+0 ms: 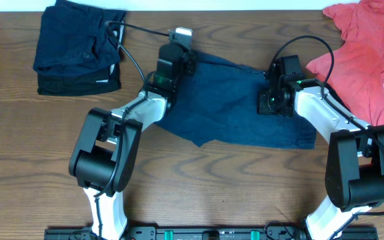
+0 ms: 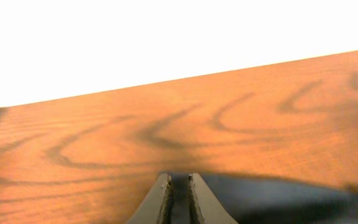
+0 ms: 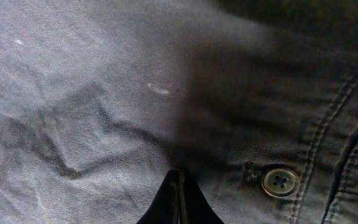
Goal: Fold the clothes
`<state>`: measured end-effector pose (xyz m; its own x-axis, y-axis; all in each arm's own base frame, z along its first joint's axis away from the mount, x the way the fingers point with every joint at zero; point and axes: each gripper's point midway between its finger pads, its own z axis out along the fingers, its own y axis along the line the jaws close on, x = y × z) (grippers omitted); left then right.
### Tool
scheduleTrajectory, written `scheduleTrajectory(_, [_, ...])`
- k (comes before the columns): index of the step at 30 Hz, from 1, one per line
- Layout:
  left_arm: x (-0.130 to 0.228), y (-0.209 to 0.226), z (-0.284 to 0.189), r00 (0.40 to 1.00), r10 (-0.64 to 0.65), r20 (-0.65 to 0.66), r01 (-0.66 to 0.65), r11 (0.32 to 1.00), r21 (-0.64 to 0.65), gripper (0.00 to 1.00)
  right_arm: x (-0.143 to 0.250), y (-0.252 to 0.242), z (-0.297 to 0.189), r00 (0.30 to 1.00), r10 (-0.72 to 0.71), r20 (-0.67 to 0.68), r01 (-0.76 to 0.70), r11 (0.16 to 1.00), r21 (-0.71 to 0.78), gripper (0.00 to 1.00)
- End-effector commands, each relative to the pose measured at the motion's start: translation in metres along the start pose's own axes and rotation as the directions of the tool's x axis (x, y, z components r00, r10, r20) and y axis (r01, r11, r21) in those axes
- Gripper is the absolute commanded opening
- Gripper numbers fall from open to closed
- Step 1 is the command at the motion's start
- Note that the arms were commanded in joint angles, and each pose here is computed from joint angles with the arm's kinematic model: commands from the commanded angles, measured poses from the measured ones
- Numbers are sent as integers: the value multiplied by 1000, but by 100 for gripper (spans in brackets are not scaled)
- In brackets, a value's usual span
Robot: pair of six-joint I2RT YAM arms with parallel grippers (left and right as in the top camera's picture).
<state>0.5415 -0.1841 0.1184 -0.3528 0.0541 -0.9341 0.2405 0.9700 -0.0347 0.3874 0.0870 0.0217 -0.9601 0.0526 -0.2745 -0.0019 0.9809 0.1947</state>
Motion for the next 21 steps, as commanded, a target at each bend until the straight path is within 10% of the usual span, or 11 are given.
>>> scheduleTrajectory(1, [-6, 22, 5, 997, -75, 8, 75, 996, -55, 14, -2, -3, 2, 1000, 13, 0, -13, 1000, 8, 1])
scheduleTrajectory(14, [-10, 55, -62, 967, -105, -230, 74, 987, -140, 32, -40, -2, -48, 987, -3, 161, 12, 998, -55, 10])
scheduleTrajectory(21, [-31, 55, -125, 949, -105, -297, 63, 987, -148, 64, -32, 3, -33, 993, -20, 118, 28, 998, -58, 9])
